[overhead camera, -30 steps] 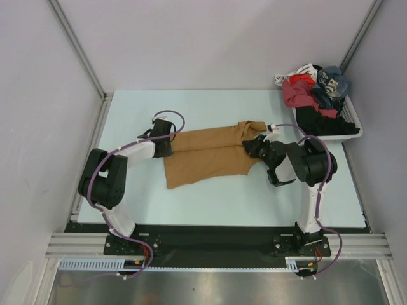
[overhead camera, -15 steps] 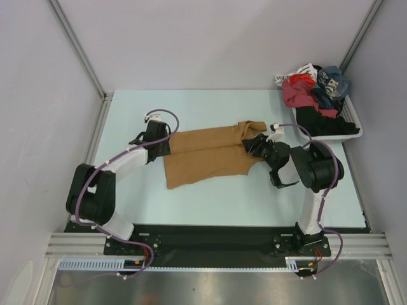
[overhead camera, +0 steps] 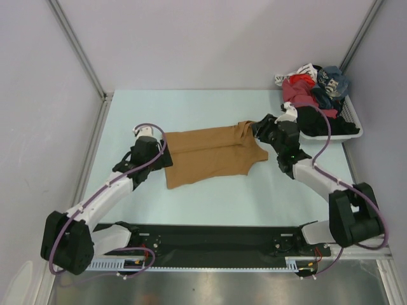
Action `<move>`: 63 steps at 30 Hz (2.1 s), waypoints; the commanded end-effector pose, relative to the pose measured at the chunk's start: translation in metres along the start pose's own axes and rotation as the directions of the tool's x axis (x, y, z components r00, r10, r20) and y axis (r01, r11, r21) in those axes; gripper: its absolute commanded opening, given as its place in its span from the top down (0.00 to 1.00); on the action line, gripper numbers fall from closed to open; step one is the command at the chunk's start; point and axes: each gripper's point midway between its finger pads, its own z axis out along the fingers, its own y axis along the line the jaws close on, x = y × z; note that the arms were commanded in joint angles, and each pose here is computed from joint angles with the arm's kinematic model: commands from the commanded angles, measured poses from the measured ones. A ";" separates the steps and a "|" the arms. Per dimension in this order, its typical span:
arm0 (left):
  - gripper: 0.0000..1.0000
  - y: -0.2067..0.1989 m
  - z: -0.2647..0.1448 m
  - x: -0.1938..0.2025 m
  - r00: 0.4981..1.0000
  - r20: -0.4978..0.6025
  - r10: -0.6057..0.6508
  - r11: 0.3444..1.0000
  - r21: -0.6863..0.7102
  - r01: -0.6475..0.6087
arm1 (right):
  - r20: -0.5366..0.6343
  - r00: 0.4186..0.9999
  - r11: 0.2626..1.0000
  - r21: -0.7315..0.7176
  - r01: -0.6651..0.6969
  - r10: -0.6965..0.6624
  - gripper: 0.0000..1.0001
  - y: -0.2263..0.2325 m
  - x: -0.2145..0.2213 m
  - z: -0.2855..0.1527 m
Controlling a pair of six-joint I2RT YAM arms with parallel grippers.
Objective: Fold and stack the tank tops
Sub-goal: Fold the tank top
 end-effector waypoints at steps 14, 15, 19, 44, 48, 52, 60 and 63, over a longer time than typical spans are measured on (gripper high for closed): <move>0.13 -0.003 -0.012 0.073 0.985 -0.132 -0.112 0.983 0.134 0.129 | -0.244 0.956 0.907 0.419 -0.049 0.165 0.38 -0.107 0.084 -0.055; 0.13 -0.002 -0.012 0.073 0.985 -0.132 -0.112 0.983 0.134 0.129 | -0.240 0.955 0.906 0.420 -0.058 0.172 0.39 -0.107 0.084 -0.049; 0.13 0.000 -0.012 0.071 0.987 -0.119 -0.109 0.985 0.122 0.124 | -0.243 0.948 0.903 0.421 -0.088 0.206 0.40 -0.109 0.093 -0.030; 0.15 -0.003 -0.001 0.089 0.981 -0.161 -0.111 0.981 0.143 0.134 | -0.171 0.983 0.752 0.657 0.059 0.073 0.63 -0.169 0.052 -0.068; 0.17 -0.011 -0.003 0.100 0.973 -0.187 -0.132 0.970 0.177 0.166 | -0.181 0.981 0.778 0.626 0.056 0.075 0.43 -0.159 0.054 -0.076; 0.19 -0.020 -0.009 0.111 0.969 -0.205 -0.139 0.963 0.200 0.181 | -0.219 0.974 0.813 0.576 0.082 0.057 0.48 -0.144 0.064 -0.087; 0.21 -0.037 -0.015 0.119 0.969 -0.212 -0.127 0.958 0.226 0.175 | -0.419 0.908 0.923 0.357 0.142 0.023 0.56 -0.100 0.111 -0.094; 0.21 -0.045 -0.015 0.122 0.967 -0.226 -0.120 0.955 0.241 0.175 | -0.459 0.888 0.942 0.308 0.130 0.027 0.49 -0.092 0.126 -0.096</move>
